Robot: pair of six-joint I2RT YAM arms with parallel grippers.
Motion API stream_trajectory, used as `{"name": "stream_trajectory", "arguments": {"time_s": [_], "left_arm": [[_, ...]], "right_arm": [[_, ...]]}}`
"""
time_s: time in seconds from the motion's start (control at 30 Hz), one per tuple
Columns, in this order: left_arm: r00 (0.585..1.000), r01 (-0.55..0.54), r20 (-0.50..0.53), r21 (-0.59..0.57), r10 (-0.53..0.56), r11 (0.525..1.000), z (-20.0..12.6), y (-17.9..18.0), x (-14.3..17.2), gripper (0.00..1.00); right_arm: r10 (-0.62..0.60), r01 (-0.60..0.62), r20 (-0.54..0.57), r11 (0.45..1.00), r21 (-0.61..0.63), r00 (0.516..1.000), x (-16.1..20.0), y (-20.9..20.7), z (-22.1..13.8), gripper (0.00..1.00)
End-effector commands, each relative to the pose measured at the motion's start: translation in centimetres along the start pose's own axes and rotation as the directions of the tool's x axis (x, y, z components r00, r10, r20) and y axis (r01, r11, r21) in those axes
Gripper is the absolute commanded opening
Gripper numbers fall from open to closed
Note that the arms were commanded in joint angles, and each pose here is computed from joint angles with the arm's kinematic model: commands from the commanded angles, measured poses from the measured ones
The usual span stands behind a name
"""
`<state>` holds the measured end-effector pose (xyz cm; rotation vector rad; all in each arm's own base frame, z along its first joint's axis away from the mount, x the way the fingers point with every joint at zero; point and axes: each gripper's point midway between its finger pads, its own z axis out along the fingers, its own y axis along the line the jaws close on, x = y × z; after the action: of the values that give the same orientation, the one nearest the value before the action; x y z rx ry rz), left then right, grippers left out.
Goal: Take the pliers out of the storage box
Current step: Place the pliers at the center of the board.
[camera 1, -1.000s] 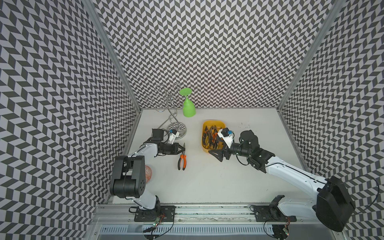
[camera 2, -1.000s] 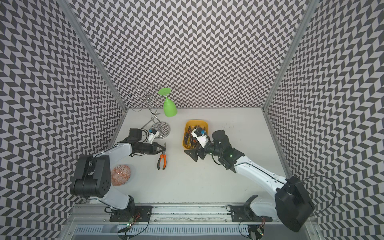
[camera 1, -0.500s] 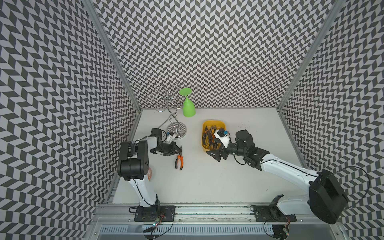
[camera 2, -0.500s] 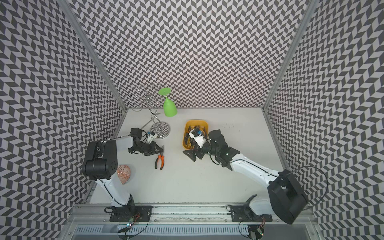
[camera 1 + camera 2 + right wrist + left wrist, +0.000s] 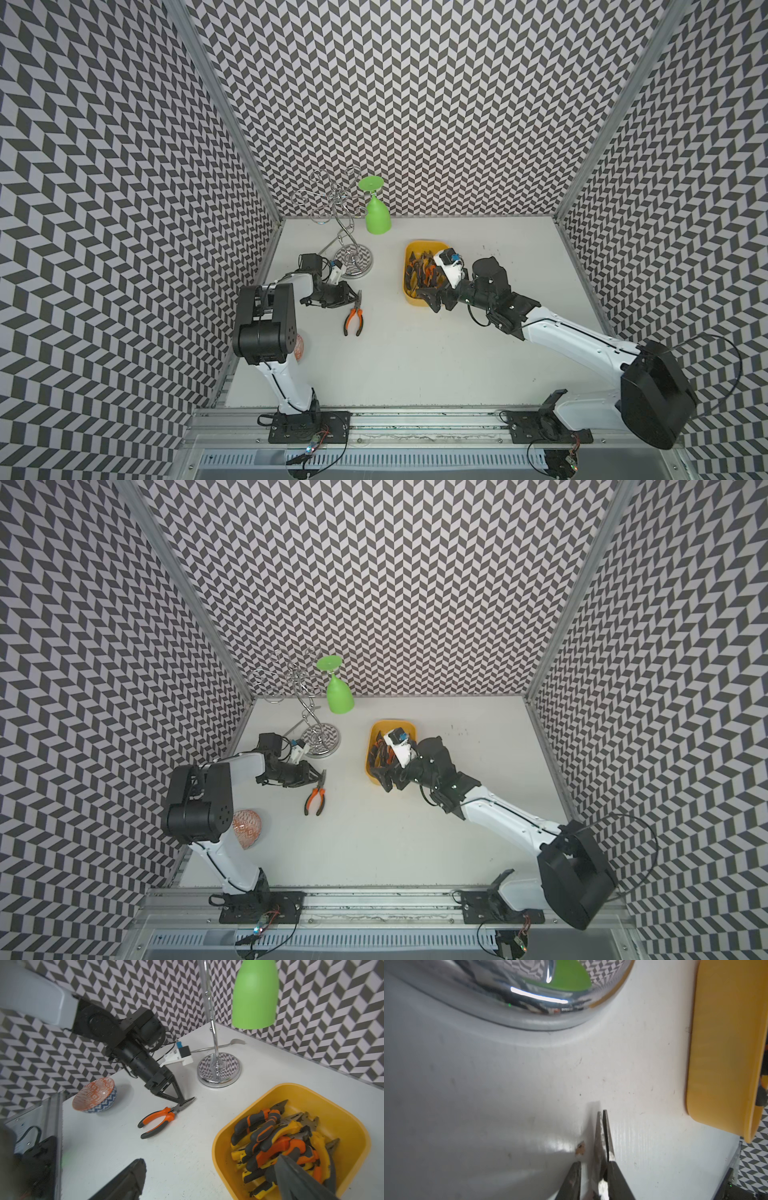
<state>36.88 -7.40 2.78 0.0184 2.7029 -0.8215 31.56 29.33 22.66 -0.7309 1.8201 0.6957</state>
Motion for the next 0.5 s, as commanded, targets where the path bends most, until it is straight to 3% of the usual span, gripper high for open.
{"name": "stream_trajectory", "arguments": {"time_s": [0.0,0.13,0.23,0.37,0.47], "left_arm": [[1.000,0.003,-0.009,-0.138,-0.005,0.990,-0.2,2.7,1.2,0.28],[0.999,-0.012,0.033,-0.148,0.017,0.989,-1.2,1.9,0.8,0.53],[0.994,-0.049,0.090,-0.132,0.061,0.990,-2.3,0.3,-0.2,0.60],[0.952,-0.184,0.231,-0.092,0.200,0.979,-4.6,-4.0,-1.8,0.97],[0.880,-0.312,0.336,-0.123,0.335,0.942,-6.6,-6.9,-2.6,0.98]], "right_arm": [[0.048,-0.074,0.181,0.987,0.141,0.982,-4.1,-2.1,-2.1,0.99],[0.088,-0.137,0.234,0.969,0.203,0.968,-4.0,-3.4,-3.0,0.99],[0.135,-0.171,0.164,0.958,0.231,0.977,-2.7,-4.2,-1.8,0.98],[0.249,-0.264,0.088,0.925,0.273,0.964,-1.7,-5.0,-0.2,0.93],[0.331,-0.330,0.049,0.890,0.315,0.942,-1.2,-5.8,0.8,0.91]]}}
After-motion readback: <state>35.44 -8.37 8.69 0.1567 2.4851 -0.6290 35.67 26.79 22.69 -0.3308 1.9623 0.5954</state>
